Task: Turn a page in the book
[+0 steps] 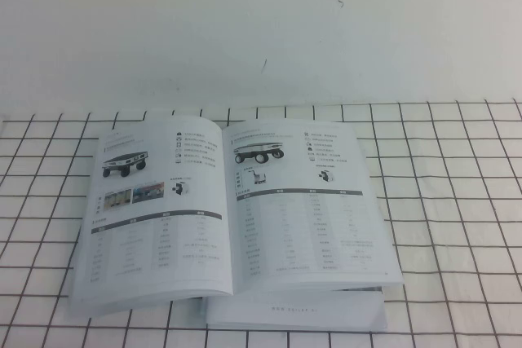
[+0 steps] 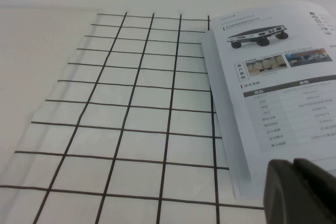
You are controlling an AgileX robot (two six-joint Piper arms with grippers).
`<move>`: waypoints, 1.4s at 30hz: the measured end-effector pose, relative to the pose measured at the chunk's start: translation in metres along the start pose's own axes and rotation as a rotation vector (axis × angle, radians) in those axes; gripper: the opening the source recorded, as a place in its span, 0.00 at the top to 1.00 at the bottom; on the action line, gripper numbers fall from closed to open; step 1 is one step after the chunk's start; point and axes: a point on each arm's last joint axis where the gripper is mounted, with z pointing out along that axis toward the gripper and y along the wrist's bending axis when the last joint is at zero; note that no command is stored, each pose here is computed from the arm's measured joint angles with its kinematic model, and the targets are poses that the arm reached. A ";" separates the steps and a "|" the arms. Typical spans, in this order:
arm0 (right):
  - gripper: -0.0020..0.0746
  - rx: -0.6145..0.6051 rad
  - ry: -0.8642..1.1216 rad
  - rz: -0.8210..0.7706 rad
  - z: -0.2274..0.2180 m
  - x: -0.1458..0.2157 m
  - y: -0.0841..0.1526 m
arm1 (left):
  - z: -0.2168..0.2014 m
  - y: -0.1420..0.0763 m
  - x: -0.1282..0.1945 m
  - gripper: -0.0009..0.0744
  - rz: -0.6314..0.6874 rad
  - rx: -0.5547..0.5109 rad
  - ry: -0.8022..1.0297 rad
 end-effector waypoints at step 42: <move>0.98 -0.019 -0.715 -0.005 -0.022 -0.060 0.002 | -0.019 -0.006 -0.055 0.99 0.026 0.058 -0.674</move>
